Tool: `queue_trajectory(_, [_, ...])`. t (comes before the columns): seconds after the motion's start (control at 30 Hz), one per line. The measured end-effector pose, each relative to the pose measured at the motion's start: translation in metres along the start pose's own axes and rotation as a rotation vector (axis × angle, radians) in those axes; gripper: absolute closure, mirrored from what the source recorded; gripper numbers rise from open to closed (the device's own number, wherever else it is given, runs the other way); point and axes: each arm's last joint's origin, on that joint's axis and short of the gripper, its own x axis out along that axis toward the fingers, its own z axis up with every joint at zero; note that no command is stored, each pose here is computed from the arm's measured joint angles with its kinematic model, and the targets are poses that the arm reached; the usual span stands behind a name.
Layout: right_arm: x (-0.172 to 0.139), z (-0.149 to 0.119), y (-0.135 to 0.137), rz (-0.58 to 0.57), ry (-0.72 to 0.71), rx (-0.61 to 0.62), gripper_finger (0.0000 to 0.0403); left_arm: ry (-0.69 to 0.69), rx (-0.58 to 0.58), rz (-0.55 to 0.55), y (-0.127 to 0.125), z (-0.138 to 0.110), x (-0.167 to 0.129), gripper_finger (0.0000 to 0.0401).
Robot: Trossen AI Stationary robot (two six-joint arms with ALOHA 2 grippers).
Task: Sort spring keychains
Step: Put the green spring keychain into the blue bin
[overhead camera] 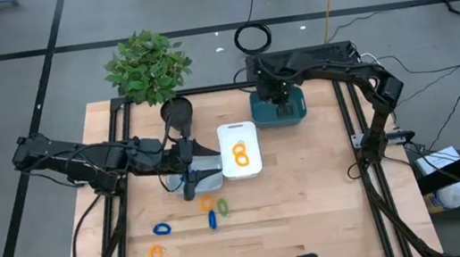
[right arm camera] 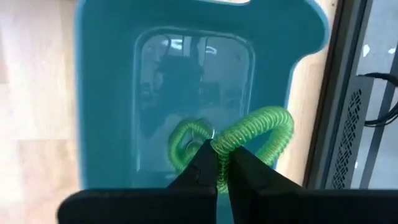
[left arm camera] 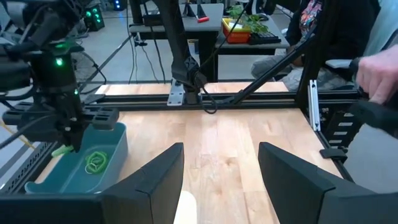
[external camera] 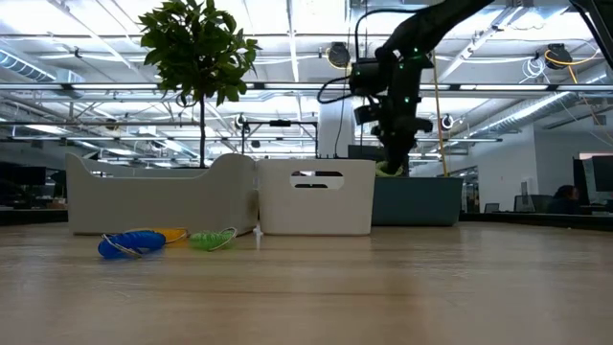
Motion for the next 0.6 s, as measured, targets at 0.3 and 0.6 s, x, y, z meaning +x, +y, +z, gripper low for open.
queue_trajectory(0.3, [0.035,-0.012,0.011,-0.001,-0.001,-0.025,0.0402,0.007,-0.013,0.000,0.000,-0.001,0.000,0.0185])
queue_trajectory(0.6, [0.048,-0.018,0.010,-0.066,0.006,-0.059,0.0402,0.006,-0.021,0.001,0.000,-0.001,0.000,0.0185])
